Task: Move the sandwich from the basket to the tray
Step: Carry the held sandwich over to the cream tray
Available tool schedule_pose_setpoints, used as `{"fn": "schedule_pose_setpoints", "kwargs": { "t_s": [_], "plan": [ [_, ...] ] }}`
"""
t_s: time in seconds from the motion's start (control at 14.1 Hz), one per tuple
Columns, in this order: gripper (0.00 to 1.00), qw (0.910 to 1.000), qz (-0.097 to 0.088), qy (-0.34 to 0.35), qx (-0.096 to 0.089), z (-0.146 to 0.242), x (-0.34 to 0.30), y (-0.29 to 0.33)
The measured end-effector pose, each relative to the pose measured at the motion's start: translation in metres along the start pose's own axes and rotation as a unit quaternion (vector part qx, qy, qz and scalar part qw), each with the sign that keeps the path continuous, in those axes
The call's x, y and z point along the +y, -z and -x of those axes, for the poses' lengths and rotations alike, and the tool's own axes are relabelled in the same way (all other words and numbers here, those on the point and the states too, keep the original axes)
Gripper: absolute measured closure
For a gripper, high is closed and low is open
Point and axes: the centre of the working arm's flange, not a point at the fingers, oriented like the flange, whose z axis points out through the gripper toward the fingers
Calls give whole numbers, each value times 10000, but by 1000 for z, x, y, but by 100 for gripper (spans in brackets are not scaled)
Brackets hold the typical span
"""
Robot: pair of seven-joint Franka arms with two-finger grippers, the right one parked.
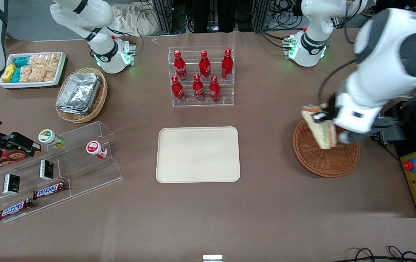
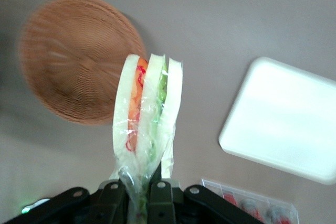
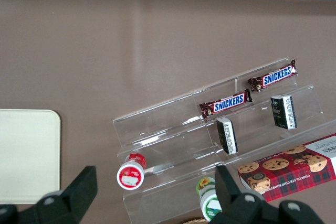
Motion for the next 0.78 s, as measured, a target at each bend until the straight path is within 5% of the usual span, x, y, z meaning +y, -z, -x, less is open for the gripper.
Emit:
{"fn": "schedule_pose_setpoints", "kwargs": {
  "t_s": [0.57, 0.78],
  "plan": [
    [85, 9928, 288, -924, -699, 17, 147, -185],
    [85, 9929, 401, -968, -560, 10, 169, -239]
  ]
}}
